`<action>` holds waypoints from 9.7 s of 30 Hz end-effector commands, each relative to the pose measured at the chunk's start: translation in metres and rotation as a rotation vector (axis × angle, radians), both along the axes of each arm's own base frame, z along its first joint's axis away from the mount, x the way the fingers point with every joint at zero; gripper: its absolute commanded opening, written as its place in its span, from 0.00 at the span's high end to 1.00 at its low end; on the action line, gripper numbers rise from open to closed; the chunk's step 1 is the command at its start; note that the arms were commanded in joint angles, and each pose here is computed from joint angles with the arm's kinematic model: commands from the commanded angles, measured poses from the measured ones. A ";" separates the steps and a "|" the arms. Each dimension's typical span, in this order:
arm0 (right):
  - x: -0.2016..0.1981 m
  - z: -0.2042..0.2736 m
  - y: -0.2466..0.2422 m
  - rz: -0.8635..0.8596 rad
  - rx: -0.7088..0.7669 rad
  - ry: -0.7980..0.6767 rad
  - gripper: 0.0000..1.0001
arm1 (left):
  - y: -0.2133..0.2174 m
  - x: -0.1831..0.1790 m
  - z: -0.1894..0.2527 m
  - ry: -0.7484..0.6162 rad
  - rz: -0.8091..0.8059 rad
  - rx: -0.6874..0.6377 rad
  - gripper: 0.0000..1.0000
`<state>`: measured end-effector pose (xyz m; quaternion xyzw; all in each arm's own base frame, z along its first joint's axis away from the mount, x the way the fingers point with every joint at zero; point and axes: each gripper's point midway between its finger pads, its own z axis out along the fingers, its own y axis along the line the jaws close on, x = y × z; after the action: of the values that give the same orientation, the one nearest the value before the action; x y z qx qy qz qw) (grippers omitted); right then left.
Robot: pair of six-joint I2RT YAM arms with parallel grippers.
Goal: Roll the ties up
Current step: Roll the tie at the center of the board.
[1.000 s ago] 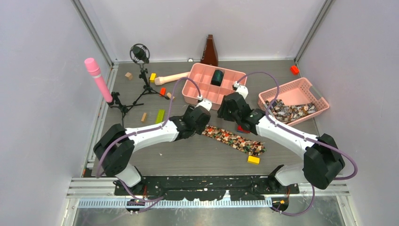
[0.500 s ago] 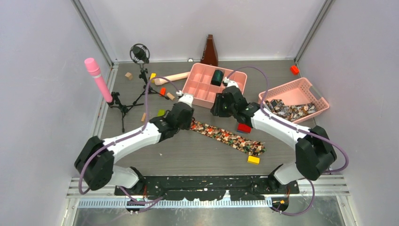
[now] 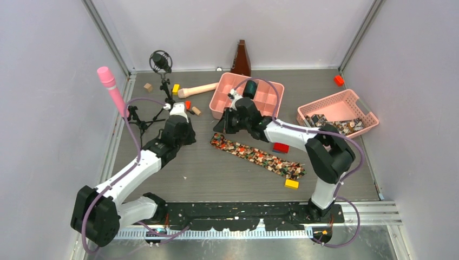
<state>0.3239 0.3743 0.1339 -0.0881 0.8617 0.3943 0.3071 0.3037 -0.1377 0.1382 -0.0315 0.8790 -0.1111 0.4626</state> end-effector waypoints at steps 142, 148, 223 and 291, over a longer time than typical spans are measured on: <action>0.005 -0.090 0.015 0.568 -0.702 -0.247 0.53 | 0.055 -0.009 -0.017 0.058 0.203 -0.108 0.39; 0.008 -0.085 0.016 0.547 -0.700 -0.262 0.28 | 0.054 -0.008 -0.017 0.060 0.202 -0.109 0.40; -0.001 0.000 0.020 -0.117 -0.008 -0.127 1.00 | -0.033 0.041 -0.026 0.116 -0.111 -0.346 0.39; -0.021 -0.082 -0.045 -0.292 -0.249 0.059 1.00 | -0.115 0.037 -0.074 0.227 -0.492 -0.468 0.40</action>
<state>0.3072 0.3311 0.0429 0.0109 0.9177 0.2322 0.3221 0.3307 -0.2397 0.0488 0.0407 0.8772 -0.3839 0.2856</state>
